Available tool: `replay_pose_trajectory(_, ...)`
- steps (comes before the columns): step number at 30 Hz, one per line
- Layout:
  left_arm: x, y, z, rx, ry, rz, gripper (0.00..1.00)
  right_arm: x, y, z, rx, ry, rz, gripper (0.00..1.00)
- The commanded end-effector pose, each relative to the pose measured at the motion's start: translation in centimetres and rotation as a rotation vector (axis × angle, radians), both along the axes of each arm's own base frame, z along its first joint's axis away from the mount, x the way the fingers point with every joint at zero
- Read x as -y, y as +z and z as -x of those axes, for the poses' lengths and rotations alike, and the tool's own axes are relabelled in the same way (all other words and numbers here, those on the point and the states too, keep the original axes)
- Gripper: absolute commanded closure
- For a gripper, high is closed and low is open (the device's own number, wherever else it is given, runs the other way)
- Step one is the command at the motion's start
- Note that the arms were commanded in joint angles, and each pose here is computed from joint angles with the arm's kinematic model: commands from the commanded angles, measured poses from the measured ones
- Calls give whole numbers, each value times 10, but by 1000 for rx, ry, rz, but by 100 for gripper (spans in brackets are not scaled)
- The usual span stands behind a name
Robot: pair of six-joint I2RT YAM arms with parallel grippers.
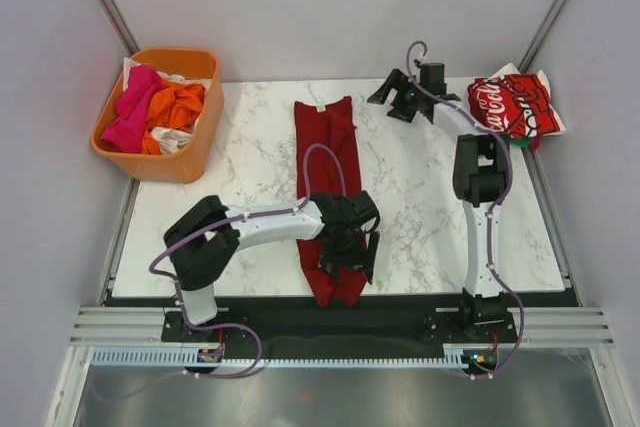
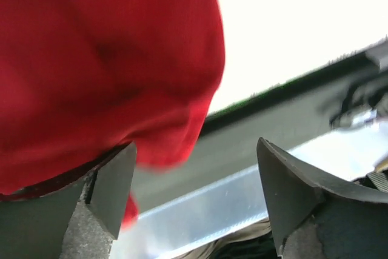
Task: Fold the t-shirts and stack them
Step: Fold the tshirt
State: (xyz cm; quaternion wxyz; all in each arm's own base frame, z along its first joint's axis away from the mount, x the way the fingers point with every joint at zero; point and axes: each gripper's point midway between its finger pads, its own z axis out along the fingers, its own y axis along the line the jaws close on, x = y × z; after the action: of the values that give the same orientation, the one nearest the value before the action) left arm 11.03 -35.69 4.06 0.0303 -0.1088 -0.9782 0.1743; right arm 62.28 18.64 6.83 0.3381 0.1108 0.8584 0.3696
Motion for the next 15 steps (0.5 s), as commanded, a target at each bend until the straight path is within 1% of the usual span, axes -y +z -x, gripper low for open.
replay_pose_trajectory(1, -7, 50, 15, 22, -3, 86, 11, 45, 86, 7, 128, -90, 69, 2)
replay_pose_trajectory(2, -14, 65, 16, 50, 6, 94, 11, 50, 105, 18, 135, -104, 89, 2)
replay_pose_trajectory(3, -15, 74, 16, 62, 6, 105, 10, 54, 91, 33, 91, -105, 116, 2)
replay_pose_trajectory(4, -14, 85, 14, 85, 6, 123, 10, 56, 90, 43, 76, -109, 126, 2)
replay_pose_trajectory(5, -16, 104, 13, 117, 8, 159, 10, 58, 106, 58, 80, -114, 134, 2)
replay_pose_trajectory(6, -23, 113, 12, 134, 13, 146, 9, 56, 79, 82, 0, -102, 144, 2)
replay_pose_trajectory(7, -28, 123, 10, 163, 19, 147, 9, 55, 73, 97, -24, -95, 149, 2)
replay_pose_trajectory(8, -33, 135, -1, 234, 44, 138, 9, 52, 87, 115, -12, -88, 146, 2)
replay_pose_trajectory(9, -46, 143, -3, 266, 56, 122, 9, 50, 54, 146, -100, -70, 160, 2)
replay_pose_trajectory(10, -56, 138, -8, 302, 74, 88, 7, 39, 48, 165, -118, -40, 167, 2)
replay_pose_trajectory(11, -63, 132, -10, 312, 84, 64, 7, 33, 58, 183, -103, -27, 163, 2)
replay_pose_trajectory(12, -70, 125, -12, 312, 99, 43, 9, 22, 30, 220, -180, 16, 172, 2)
replay_pose_trajectory(13, -80, 106, -10, 301, 99, -11, 11, 14, 43, 234, -146, 25, 148, 2)
replay_pose_trajectory(14, -83, 96, -10, 302, 93, -36, 12, 12, 17, 266, -208, 43, 147, 2)
replay_pose_trajectory(15, -85, 87, -11, 305, 89, -51, 15, 6, 16, 282, -208, 62, 129, 2)
